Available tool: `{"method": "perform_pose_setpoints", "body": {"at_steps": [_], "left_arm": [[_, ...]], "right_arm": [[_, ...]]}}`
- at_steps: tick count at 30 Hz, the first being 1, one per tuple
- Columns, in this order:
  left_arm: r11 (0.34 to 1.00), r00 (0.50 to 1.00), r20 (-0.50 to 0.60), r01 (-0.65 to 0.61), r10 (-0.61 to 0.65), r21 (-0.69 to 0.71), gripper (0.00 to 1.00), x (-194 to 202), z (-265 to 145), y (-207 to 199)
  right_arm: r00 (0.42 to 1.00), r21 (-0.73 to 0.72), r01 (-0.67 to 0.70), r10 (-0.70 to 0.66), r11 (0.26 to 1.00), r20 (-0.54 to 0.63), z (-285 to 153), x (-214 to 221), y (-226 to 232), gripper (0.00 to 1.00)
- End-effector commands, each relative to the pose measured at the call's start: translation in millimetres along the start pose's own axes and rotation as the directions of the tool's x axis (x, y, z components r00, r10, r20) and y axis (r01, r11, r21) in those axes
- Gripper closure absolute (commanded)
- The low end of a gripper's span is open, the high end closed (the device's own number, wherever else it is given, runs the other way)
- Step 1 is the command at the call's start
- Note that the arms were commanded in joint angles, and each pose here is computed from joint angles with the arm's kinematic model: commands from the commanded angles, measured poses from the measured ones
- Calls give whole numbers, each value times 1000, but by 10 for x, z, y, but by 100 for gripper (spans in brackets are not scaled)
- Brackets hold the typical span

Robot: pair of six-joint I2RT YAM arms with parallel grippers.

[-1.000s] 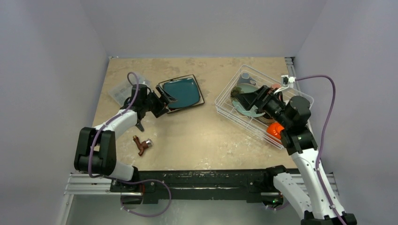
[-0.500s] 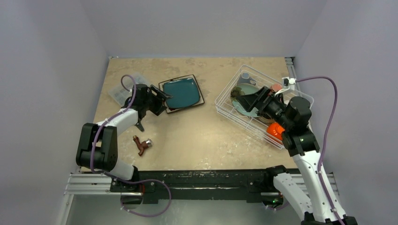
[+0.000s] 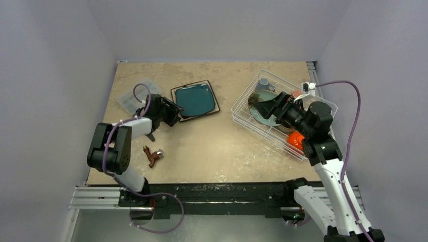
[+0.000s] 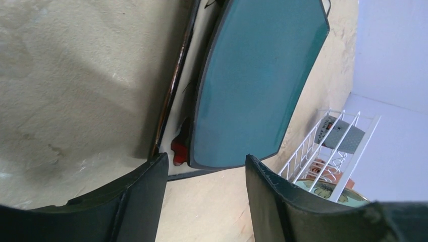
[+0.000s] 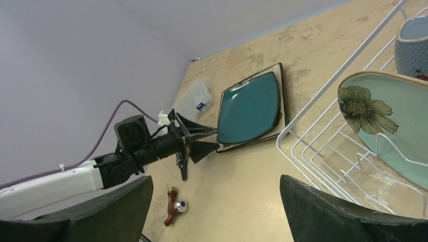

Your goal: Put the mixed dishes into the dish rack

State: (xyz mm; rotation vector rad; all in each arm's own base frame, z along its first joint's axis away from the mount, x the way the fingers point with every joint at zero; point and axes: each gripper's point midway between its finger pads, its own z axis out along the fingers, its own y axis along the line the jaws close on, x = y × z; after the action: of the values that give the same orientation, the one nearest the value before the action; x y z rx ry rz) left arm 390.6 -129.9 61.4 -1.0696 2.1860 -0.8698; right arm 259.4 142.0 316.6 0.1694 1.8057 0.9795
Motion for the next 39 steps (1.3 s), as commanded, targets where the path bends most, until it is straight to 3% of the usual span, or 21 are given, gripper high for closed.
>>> {"method": "perform_pose_setpoints", "body": {"at_steps": [1,11,28,33,37,38,39], "left_arm": [[995,1000,17,-4,2,98,44,-107,43,-268],[993,1000,14,14,-16,121,55,-100,181,-224],[993,998,52,42,-48,114,59,-90,351,8],[983,998,36,41,-48,177,58,-51,425,-21],[965,998,6,64,-67,254,67,-5,445,-113],[963,998,2,65,-68,263,72,1,442,-127],[962,998,4,65,-69,265,83,1,432,-128]], "right_arm": [[998,-46,28,-25,999,58,-44,-178,176,2],[999,-53,8,-5,999,51,-22,-144,163,2],[998,-47,-9,12,999,64,-34,-128,137,2],[998,-46,-15,18,999,62,-30,-121,134,2],[998,-30,-8,10,1000,63,-49,-121,115,2],[998,-24,-7,8,1000,64,-52,-122,104,2],[998,-22,-5,6,1000,67,-58,-129,103,2]]}}
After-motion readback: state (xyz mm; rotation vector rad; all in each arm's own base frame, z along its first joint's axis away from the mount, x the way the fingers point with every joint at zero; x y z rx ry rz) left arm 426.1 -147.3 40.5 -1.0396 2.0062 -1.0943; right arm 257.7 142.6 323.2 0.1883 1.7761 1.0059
